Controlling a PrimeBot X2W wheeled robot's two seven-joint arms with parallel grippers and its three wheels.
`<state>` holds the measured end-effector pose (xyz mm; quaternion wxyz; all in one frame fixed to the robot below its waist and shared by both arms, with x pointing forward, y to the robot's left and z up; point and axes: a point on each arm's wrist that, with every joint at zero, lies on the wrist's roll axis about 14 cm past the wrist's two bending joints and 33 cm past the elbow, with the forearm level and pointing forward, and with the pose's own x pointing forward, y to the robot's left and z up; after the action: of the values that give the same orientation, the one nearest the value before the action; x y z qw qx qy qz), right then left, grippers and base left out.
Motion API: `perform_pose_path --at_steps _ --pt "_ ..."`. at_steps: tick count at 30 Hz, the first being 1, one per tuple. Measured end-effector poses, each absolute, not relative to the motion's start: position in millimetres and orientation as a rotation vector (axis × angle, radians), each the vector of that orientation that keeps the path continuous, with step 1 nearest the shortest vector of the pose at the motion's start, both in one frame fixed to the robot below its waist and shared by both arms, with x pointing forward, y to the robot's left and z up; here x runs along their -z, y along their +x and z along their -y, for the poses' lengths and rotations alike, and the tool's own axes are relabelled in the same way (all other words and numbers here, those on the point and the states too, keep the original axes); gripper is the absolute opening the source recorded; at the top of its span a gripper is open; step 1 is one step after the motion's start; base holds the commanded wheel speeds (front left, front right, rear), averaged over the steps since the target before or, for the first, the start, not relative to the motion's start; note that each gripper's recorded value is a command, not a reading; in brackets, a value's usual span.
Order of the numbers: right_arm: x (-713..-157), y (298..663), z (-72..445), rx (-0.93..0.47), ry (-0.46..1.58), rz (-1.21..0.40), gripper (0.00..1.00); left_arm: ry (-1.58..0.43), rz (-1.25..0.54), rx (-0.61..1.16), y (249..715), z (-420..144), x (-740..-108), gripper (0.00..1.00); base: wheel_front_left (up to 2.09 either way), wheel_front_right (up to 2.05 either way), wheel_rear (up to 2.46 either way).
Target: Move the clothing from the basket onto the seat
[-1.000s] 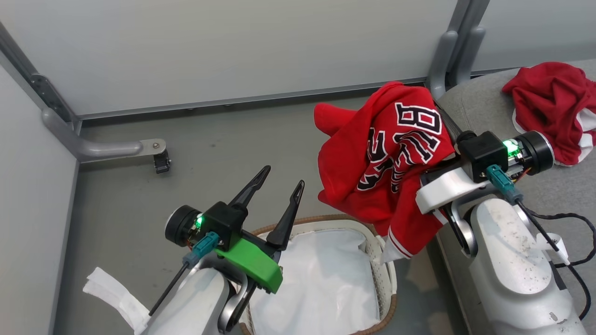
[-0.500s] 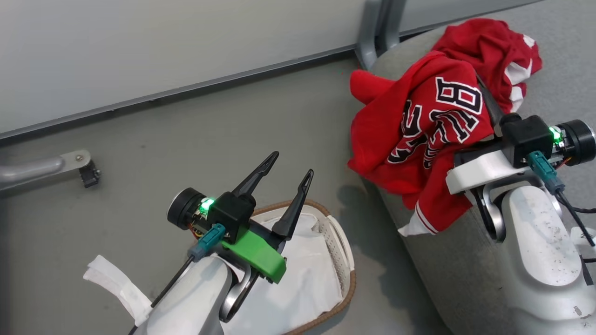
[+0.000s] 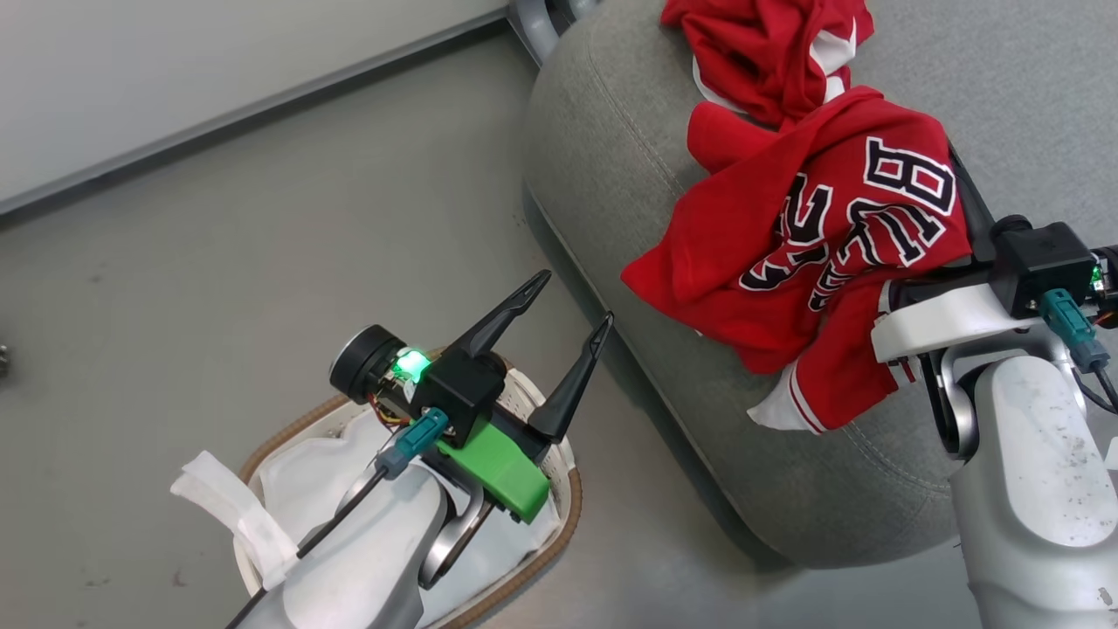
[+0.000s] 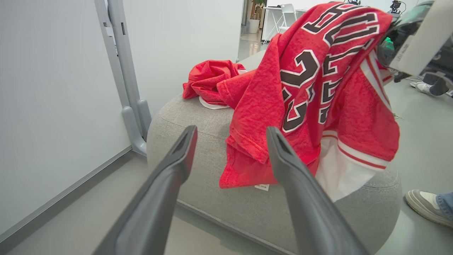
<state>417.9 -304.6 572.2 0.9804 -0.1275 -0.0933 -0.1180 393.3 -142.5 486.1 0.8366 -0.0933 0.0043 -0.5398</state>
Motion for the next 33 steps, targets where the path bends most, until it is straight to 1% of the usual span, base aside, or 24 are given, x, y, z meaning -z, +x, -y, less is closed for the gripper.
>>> perform_pose_path --at_steps 4,8,13,17,19,23,25,28,30,33 --pt "-566 421 317 0.261 -0.285 0.160 0.00 -0.222 -0.032 1.169 391 149 -477 1.00 0.00 0.00 0.00" --pt "-582 440 325 0.246 -0.350 0.190 0.00 -0.226 -0.044 1.153 396 144 -471 1.00 0.00 0.00 0.00" --pt "-623 472 340 0.244 -0.449 0.274 0.00 -0.225 -0.062 1.125 400 133 -464 1.00 0.00 0.00 0.00" --pt "-668 497 358 0.269 -0.545 0.358 0.00 -0.220 -0.070 1.090 407 121 -458 1.00 0.00 0.00 0.00" --pt "-684 510 367 0.280 -0.616 0.360 0.00 -0.210 -0.073 1.071 411 113 -454 1.00 0.00 0.00 0.00" --pt "-707 532 378 0.314 -0.646 0.378 0.00 -0.201 -0.073 1.028 421 99 -449 1.00 0.00 0.00 0.00" --pt "-706 542 388 0.335 -0.655 0.360 0.00 -0.195 -0.080 1.006 425 91 -444 1.00 0.00 0.00 0.00" --pt "-688 555 401 0.360 -0.639 0.310 0.00 -0.190 -0.093 0.977 429 80 -436 1.00 0.00 0.00 0.00" --pt "-667 563 409 0.367 -0.627 0.263 0.00 -0.190 -0.104 0.959 433 74 -430 1.00 0.00 0.00 0.00" --pt "-619 571 422 0.382 -0.594 0.161 0.00 -0.197 -0.127 0.925 438 64 -418 1.00 0.00 0.00 0.00"
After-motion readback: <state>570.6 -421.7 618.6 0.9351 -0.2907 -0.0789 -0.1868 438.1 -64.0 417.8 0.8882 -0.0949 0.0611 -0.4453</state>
